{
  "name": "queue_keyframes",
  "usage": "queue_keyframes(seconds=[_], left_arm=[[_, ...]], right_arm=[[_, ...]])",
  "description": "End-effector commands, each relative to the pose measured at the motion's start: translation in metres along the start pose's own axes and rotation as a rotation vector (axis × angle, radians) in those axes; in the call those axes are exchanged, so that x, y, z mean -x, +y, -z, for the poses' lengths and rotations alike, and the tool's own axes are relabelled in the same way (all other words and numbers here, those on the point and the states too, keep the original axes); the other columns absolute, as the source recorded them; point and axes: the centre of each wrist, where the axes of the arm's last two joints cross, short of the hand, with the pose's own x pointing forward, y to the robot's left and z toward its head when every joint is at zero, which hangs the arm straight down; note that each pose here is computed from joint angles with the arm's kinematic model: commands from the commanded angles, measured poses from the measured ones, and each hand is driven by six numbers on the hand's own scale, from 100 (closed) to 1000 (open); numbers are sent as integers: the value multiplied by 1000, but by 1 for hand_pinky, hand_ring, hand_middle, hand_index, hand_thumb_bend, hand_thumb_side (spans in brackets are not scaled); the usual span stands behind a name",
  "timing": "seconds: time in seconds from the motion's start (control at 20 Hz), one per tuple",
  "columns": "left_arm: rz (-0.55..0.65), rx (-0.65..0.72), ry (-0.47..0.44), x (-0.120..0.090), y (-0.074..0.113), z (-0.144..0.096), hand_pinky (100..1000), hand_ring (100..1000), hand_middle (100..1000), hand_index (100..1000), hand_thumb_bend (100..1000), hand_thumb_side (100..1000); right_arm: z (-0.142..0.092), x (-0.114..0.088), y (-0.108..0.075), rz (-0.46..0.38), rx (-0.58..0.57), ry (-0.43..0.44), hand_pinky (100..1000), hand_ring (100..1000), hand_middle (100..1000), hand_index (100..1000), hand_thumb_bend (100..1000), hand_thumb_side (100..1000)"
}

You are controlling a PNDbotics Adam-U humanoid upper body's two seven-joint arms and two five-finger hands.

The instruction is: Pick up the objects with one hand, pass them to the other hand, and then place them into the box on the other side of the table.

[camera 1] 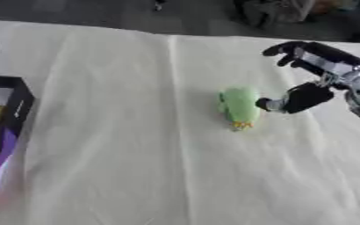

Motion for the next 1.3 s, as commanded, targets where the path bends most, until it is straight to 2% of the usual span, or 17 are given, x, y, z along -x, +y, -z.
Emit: queue_keyframes(seconds=[0.05, 0.4, 0.85, 1.05, 1.3], left_arm=[[4, -11, -37, -10, 4, 5, 810, 815, 660, 713, 545, 383], [8, -26, -42, -13, 5, 8, 810, 817, 658, 710, 535, 378], [11, -33, -39, -13, 5, 9, 811, 817, 655, 707, 529, 376], [7, -33, -35, -13, 5, 8, 811, 817, 654, 705, 526, 374], [4, -33, -40, -13, 4, 9, 810, 815, 649, 701, 523, 373]], right_arm=[[2, -1, -5, -10, 20, 15, 890, 868, 912, 926, 459, 236], [11, 13, 3, -20, 34, 75, 899, 881, 911, 925, 482, 236], [23, 39, 14, -85, 104, 232, 918, 903, 906, 916, 533, 228], [24, 43, 18, -101, 59, 268, 920, 906, 892, 906, 537, 273], [29, 51, 25, -123, -23, 313, 914, 890, 816, 889, 521, 308]])
